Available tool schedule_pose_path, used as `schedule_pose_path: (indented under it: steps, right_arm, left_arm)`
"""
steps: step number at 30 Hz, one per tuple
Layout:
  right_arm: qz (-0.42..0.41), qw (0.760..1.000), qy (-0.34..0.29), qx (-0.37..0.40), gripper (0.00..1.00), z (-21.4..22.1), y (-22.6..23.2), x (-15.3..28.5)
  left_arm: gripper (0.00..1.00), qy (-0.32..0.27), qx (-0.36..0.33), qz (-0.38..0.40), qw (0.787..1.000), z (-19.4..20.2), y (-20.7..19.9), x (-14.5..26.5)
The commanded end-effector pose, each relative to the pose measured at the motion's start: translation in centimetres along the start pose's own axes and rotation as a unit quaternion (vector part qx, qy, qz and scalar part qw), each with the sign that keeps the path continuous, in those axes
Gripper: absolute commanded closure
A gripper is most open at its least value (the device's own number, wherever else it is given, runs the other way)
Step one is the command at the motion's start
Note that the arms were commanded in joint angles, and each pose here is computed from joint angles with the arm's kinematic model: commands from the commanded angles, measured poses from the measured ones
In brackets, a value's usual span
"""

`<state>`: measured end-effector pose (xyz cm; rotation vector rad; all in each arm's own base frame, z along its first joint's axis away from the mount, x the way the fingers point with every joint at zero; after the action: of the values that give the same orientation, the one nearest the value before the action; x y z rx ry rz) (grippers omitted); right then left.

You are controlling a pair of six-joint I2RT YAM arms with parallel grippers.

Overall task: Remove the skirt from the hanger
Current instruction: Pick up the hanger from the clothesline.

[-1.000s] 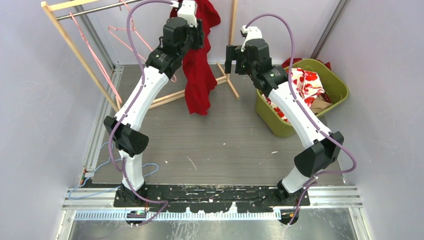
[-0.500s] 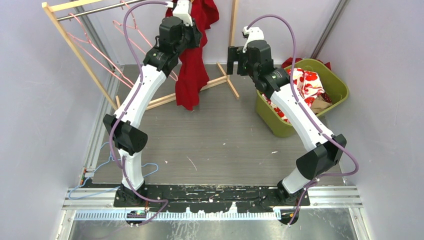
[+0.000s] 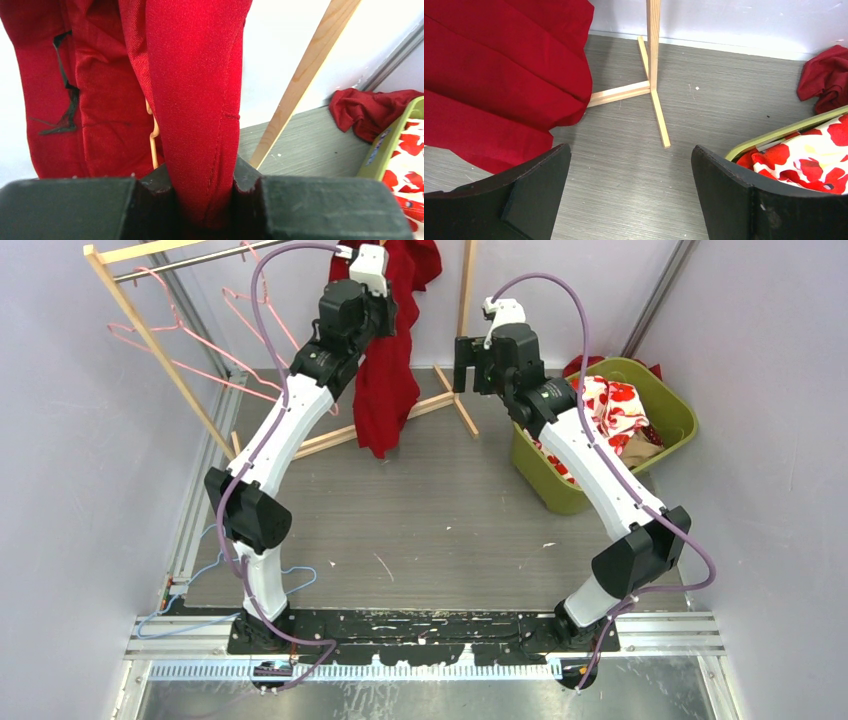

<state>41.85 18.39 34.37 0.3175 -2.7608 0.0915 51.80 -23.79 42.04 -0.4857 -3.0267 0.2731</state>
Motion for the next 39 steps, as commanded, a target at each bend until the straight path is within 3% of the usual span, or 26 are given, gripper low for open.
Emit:
schedule_pose_path:
  steps: [1, 11, 19, 33, 39]
  right_arm:
    - [-0.002, 1.0, -0.025, -0.007, 0.05, -1.1, 0.2, -0.4]
    - [0.0, 1.0, -0.009, -0.007, 0.05, -0.1, 0.4, -1.5]
    - [-0.006, 1.0, 0.0, -0.012, 0.05, 0.4, 0.8, -2.4]
    - [0.001, 1.0, 0.002, -0.003, 0.05, 0.8, 0.4, -2.1]
    - [0.003, 1.0, 0.001, 0.013, 0.05, 0.9, 0.1, -1.5]
  left_arm:
    - [1.0, -0.216, -0.036, -0.015, 0.976, -13.3, 0.6, 3.7]
    - [1.0, -0.306, -0.033, 0.005, 0.952, -18.9, -0.8, 8.7]
    - [1.0, -0.325, -0.041, 0.01, 0.945, -20.5, -1.1, 10.4]
    - [1.0, -0.184, -0.06, 0.027, 0.981, -10.7, -0.3, 9.6]
    - [1.0, -0.106, -0.076, 0.077, 0.989, -7.4, -1.3, 11.1]
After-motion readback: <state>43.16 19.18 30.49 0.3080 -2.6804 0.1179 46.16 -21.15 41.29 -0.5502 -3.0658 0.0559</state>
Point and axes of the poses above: each gripper's point midway between its finger pads, its own x axis back along the fingers, its own y axis along the line the jaws close on, z = x × y, the point moved 2 cm from there along x, back along the fingers, and after that the axes turned 7 degrees about x, right-handed, at the moved point
